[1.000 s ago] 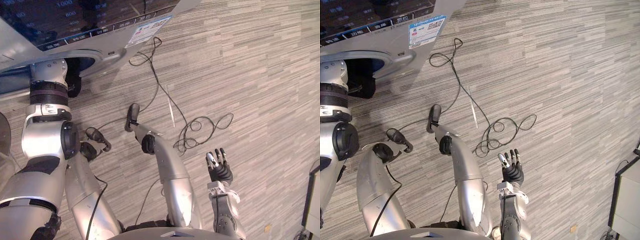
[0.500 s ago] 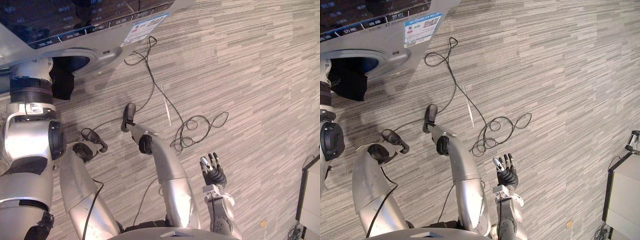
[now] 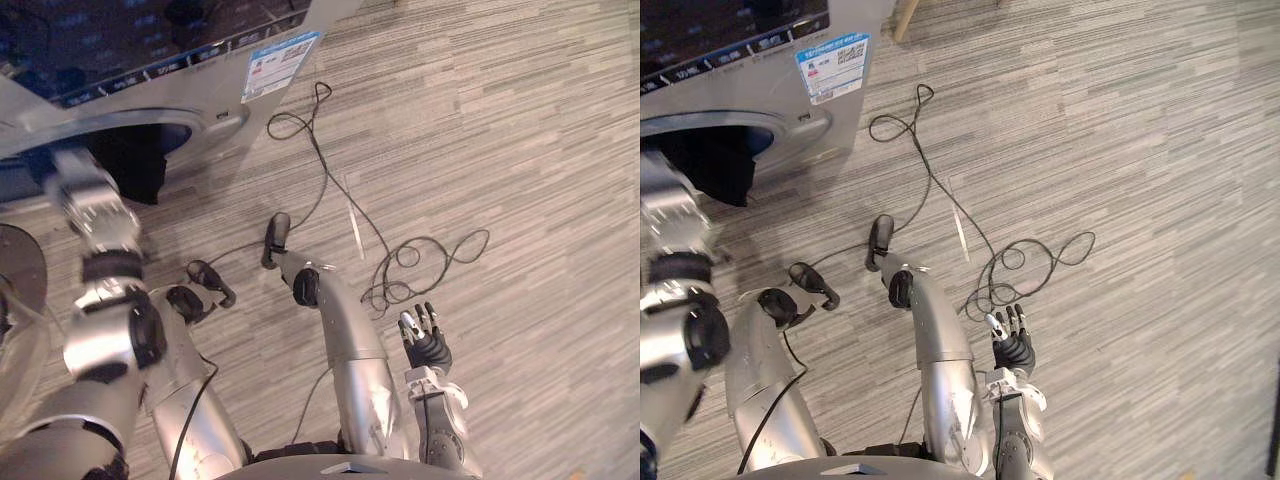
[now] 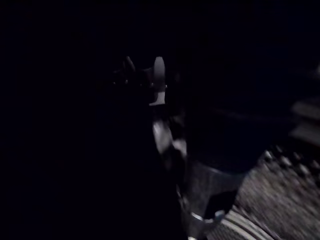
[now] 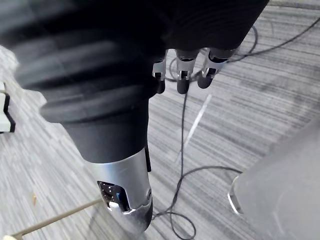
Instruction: Pick up the laundry basket with both hands and put the clothes into the washing machine.
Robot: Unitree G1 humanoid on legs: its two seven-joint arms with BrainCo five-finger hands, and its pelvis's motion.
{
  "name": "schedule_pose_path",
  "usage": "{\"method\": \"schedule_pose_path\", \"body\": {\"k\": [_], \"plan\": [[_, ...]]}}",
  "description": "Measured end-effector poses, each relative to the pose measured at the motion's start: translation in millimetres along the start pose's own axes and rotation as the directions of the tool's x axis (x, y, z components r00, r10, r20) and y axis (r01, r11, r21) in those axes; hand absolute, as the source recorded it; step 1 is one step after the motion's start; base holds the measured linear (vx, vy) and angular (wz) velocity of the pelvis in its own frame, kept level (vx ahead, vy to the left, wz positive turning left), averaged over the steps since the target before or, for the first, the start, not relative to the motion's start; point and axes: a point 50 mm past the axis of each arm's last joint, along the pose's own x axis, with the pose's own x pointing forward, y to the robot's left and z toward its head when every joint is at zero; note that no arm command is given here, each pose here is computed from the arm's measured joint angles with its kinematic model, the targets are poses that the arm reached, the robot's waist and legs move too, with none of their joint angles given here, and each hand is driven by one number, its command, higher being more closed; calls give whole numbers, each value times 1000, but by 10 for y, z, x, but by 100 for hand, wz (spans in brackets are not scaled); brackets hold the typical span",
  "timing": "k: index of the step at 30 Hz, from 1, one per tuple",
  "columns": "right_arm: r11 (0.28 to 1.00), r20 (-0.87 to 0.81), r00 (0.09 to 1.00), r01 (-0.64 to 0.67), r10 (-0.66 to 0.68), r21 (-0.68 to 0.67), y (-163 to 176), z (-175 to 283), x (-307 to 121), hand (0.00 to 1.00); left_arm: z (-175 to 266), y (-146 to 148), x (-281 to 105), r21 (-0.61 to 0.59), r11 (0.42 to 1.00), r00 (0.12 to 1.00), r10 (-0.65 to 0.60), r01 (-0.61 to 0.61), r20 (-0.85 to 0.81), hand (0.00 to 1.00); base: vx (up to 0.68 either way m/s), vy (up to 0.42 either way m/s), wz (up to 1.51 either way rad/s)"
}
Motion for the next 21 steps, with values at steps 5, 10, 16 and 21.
{"method": "schedule_pose_path", "body": {"k": [5, 10, 16, 21], "plan": [[998, 65, 996, -68, 67, 8, 212, 143, 91, 0, -628, 900, -362, 72, 979, 953, 202, -190, -226, 0, -38, -49, -20], [989, 105, 984, -146, 144, 14, 420, 211, 104, 0, -1063, 1288, -792, 178, 968, 889, 233, -175, -395, 0, -19, -85, -15], [982, 86, 979, -186, 184, 20, 536, 159, 125, 0, -1310, 1580, -1171, 310, 948, 825, 229, -69, -517, 0, 12, -92, 2], [981, 66, 979, -192, 191, 18, 560, 108, 115, 0, -1383, 1718, -1357, 376, 926, 788, 212, 27, -578, 0, 14, -90, 17]]}}
